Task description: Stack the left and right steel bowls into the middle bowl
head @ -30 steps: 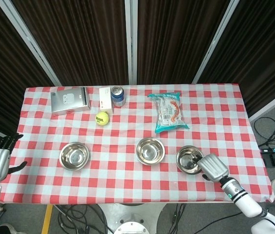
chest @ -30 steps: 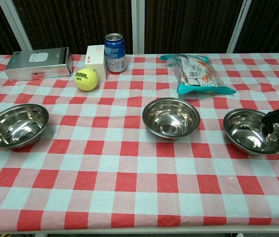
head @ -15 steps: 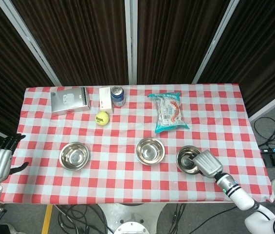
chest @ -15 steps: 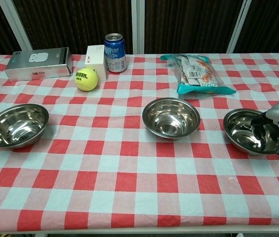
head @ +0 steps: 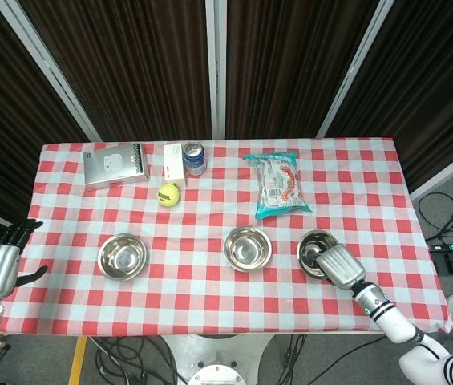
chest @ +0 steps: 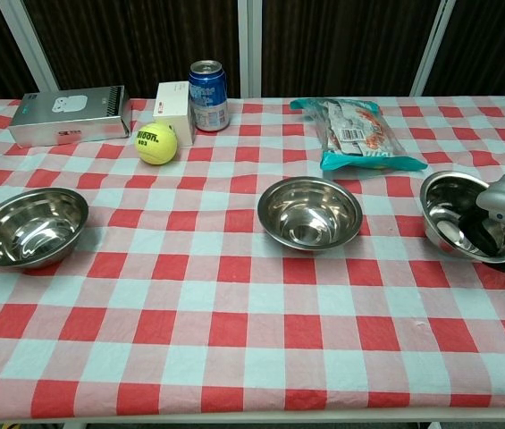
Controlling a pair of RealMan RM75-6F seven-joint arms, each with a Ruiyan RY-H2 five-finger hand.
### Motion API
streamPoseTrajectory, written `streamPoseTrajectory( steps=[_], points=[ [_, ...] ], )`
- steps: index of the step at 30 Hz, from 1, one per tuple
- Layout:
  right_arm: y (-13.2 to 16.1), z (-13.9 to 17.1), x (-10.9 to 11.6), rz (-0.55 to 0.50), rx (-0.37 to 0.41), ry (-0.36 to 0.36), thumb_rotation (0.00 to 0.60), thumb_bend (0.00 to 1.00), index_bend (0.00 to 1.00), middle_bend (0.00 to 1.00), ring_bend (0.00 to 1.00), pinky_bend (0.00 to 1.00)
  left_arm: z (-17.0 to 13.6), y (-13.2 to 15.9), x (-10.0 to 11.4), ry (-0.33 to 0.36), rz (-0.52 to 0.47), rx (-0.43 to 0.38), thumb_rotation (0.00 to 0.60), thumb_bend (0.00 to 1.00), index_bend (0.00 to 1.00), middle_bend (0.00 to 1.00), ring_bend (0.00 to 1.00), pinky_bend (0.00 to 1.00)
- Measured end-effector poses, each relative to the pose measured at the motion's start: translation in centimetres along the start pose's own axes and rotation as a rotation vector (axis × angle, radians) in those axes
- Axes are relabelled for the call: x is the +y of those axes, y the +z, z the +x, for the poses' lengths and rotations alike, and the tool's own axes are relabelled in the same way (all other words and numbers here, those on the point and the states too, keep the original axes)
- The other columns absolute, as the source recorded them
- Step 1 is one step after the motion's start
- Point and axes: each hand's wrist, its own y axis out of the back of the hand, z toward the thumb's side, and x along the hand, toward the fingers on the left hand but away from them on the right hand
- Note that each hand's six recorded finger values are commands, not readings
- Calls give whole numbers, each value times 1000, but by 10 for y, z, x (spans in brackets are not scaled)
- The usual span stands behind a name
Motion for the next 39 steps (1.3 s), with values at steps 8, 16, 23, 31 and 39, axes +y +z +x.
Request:
streamPoseTrajectory(
  steps=[8, 16, 23, 31, 39],
  points=[
    [-4, 1, 5, -3, -13, -19, 600, 327, 672, 586, 838, 794, 0, 0, 0, 0, -8, -2, 600, 76, 243, 293, 241, 298],
    [1, -10, 38, -6, 10, -99, 600, 329, 672, 586, 838, 794, 0, -2, 2, 6, -11, 5, 600, 76, 243, 293, 241, 298],
    [29, -35, 84, 3, 88, -184, 600, 335, 672, 586, 838, 794, -1, 0, 3, 12, -4, -6, 600, 76, 243, 293, 241, 298],
    [65, -66, 107, -47, 150, -175, 600, 336, 672, 586, 838, 794, -4, -3, 1, -2, 1, 2, 600, 76, 243, 290, 241, 298],
    [92, -86, 100, -82, 189, -122, 600, 336, 672, 585, 838, 794, -4, -8, -1, -4, 1, 10, 600, 77, 243, 290, 241, 298]
  ],
)
